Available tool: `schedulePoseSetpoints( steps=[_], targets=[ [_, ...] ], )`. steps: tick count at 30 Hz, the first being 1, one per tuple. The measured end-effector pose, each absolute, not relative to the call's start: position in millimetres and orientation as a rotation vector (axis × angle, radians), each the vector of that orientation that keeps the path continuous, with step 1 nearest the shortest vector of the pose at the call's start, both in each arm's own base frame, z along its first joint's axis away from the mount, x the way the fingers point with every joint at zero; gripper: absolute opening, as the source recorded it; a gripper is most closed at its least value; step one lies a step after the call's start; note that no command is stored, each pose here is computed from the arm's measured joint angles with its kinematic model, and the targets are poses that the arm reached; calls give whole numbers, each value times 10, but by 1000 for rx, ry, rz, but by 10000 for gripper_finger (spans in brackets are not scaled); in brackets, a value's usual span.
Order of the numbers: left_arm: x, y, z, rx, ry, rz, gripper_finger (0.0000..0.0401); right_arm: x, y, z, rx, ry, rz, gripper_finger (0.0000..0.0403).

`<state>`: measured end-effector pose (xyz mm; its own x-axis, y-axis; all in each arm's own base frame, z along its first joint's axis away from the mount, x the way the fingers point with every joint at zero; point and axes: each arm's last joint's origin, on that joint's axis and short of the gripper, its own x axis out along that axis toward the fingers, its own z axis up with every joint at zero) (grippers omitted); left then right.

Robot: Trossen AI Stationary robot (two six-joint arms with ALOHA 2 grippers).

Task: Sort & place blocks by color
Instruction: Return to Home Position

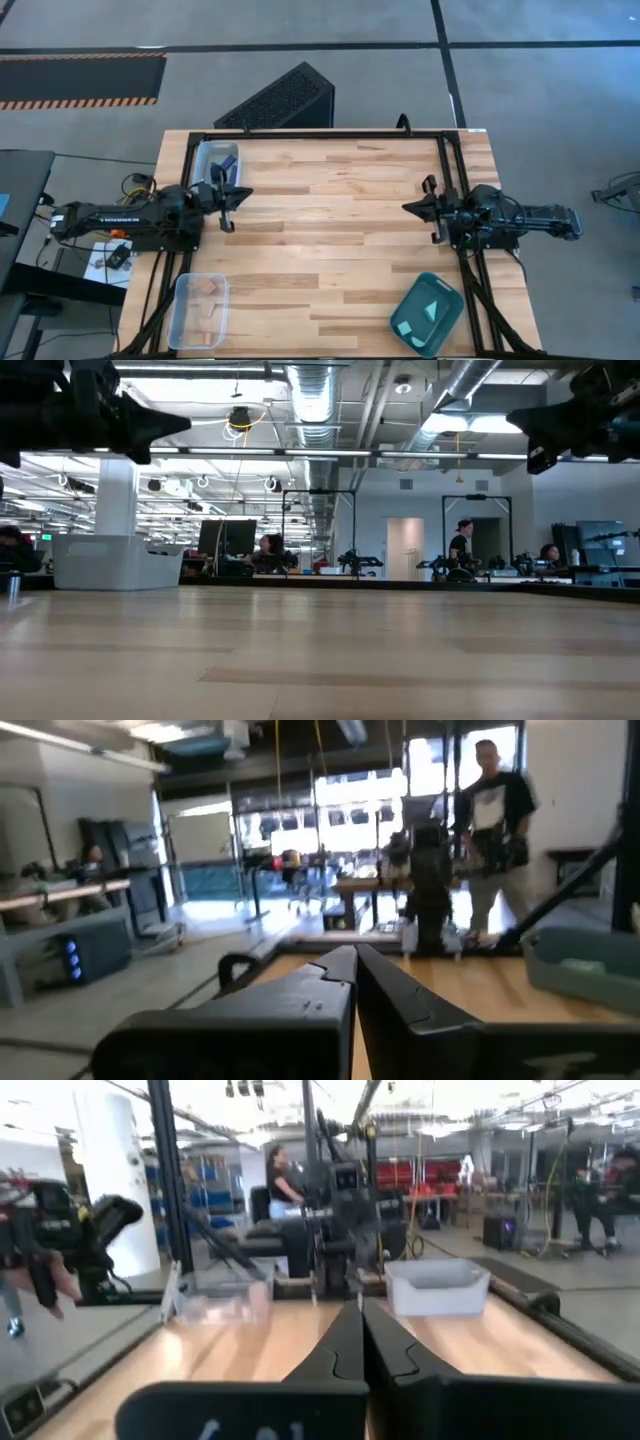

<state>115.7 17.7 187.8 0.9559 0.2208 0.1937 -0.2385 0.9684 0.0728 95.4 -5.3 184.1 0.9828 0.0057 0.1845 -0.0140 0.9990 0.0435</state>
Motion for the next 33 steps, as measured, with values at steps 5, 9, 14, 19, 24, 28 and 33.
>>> schedulePoseSetpoints(
  steps=[5, 9, 14, 19, 24, 28, 33],
  targets=[
    [1119, 168, 1839, 95, -145, 218, 0, 955, -51, 1833, 63, -181, 17, 5],
    [1076, 162, 1769, 68, -80, 214, 0, 957, -43, 1816, 64, -158, 45, 3],
    [992, 150, 1658, 8, 12, 209, 0, 959, -38, 1767, 73, -77, 60, 4],
    [963, 136, 1688, 35, -27, 177, 0, 959, -41, 1761, 72, -70, 51, 3],
    [978, 137, 1675, 74, -6, 175, 0, 958, -54, 1770, 71, -79, 36, 4],
    [977, 138, 1678, 83, -8, 176, 0, 957, -90, 1731, 83, -34, -23, 12],
    [978, 133, 1677, 86, -8, 158, 0, 952, -127, 1729, 176, -33, -71, 11]
  ],
)
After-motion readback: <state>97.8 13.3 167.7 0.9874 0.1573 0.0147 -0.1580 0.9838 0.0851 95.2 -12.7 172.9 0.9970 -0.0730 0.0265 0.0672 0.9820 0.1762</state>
